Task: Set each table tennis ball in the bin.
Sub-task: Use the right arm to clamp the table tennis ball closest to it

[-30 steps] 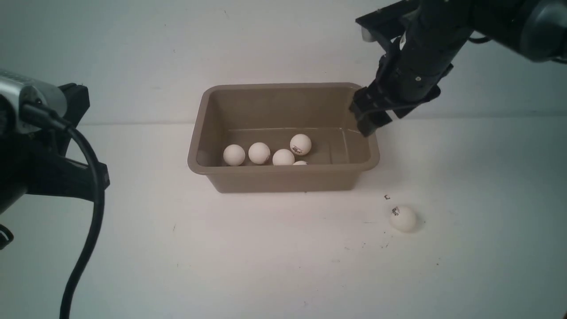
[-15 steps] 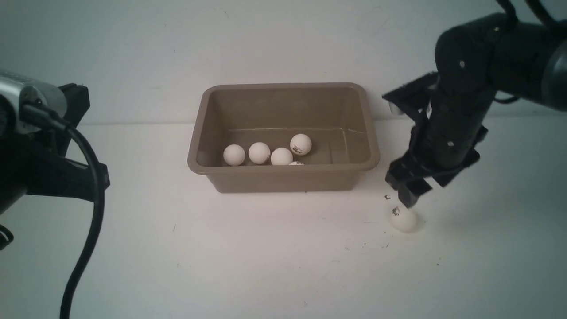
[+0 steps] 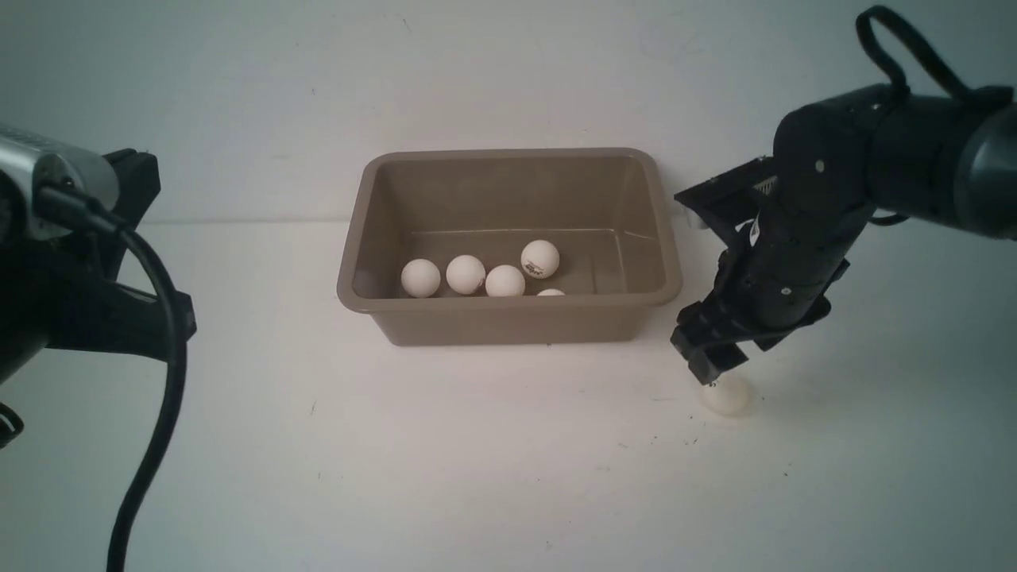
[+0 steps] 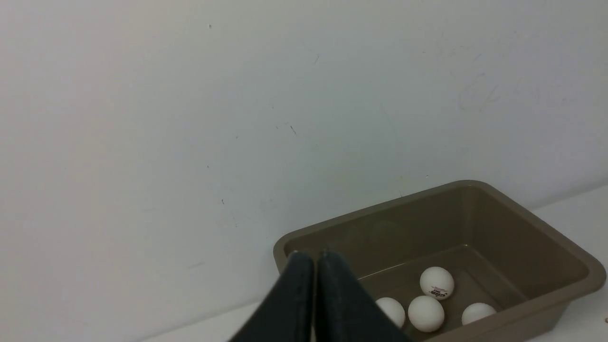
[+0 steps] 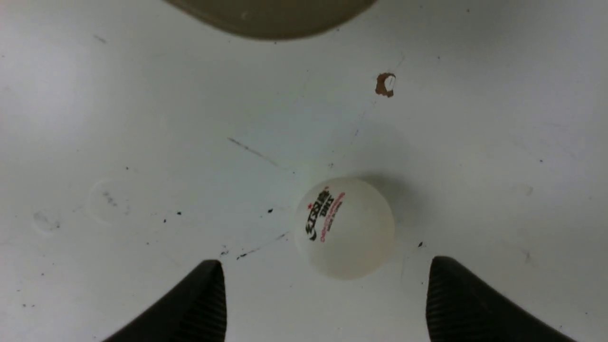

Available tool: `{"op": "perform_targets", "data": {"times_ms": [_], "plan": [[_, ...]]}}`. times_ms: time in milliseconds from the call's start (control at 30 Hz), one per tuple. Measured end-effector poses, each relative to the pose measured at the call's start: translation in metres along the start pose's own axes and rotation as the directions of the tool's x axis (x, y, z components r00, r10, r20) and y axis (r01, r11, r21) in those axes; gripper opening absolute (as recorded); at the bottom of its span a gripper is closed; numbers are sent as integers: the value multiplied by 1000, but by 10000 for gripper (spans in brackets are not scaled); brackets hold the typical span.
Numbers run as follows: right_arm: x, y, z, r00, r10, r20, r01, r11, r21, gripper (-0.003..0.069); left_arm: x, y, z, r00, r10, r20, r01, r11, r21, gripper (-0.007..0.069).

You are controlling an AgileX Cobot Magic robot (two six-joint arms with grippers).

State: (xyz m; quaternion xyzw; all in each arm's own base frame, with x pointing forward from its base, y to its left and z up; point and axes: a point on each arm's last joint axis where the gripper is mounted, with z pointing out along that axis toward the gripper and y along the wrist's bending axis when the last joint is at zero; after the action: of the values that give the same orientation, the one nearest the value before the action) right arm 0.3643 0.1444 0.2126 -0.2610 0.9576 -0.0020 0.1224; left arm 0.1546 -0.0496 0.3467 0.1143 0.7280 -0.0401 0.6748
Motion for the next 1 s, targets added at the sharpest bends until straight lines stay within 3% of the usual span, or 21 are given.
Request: {"op": "perform_targets", "data": {"times_ms": [767,900,1000], "plan": [[-3,-3,51,998,-47,-48,49,998,38,510,0,0,0,1000,1,0,-1,1000,1,-4],[-3,-3,59,997,-50,-56,52,998,37,468,0,0,0,1000,1,0,-1,1000,1,-4],[-3,-3,62,997,-51,-59,53,998,37,385,0,0,0,1000,1,0,-1,1000,1,-4]]}}
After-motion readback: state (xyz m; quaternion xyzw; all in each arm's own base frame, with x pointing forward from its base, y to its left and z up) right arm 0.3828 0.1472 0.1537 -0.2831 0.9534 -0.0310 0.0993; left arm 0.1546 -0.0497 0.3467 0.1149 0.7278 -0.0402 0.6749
